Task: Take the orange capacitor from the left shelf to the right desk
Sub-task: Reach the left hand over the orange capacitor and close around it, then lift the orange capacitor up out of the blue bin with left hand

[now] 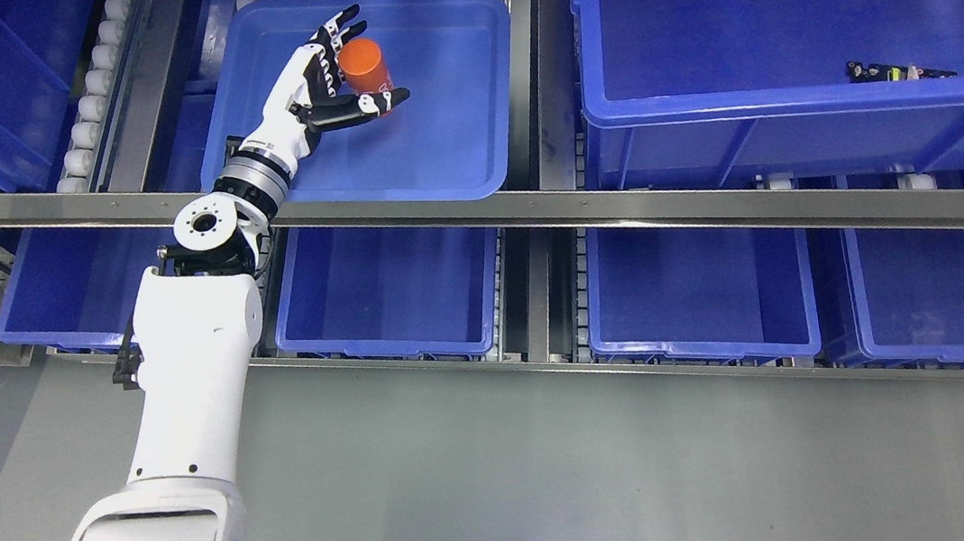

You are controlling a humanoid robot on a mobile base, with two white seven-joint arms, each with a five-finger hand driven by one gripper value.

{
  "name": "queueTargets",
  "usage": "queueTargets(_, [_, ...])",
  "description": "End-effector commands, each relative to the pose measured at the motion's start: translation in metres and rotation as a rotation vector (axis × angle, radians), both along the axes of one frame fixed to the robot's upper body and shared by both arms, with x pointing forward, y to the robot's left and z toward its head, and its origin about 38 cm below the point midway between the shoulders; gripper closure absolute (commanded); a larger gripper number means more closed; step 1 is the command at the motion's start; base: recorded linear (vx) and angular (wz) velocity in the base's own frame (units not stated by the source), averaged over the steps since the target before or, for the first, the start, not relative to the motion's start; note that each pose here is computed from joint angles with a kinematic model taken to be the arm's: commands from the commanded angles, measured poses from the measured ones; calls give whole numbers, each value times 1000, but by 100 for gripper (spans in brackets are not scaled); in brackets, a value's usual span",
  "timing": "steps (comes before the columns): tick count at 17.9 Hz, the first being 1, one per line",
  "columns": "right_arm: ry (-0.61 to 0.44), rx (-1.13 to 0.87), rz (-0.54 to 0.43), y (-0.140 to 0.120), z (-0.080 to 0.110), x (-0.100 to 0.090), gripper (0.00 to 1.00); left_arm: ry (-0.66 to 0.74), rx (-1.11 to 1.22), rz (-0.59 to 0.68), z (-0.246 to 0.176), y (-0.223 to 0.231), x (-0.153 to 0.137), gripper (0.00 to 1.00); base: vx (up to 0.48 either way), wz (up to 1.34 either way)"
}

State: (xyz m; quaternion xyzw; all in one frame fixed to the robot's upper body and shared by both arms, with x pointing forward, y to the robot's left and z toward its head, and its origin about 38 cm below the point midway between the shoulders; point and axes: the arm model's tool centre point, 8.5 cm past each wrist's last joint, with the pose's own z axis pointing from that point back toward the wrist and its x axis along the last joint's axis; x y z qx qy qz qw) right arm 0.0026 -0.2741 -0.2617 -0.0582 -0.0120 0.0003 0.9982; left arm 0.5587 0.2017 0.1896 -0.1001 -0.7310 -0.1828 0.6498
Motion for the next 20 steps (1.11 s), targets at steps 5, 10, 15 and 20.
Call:
queueTargets(5, [3, -18, -9, -11, 1, -7, 0, 82, 44, 15, -22, 6, 7, 20, 0, 0])
queueTargets(10, [1, -18, -9, -11, 1, -7, 0, 49, 28, 21, -19, 10, 7, 43, 0, 0])
queueTargets(15, [3, -18, -9, -11, 1, -7, 0, -10, -4, 34, -15, 14, 6, 74, 0, 0])
queueTargets(20, [3, -18, -9, -11, 1, -7, 0, -51, -26, 43, -19, 18, 3, 93, 0, 0])
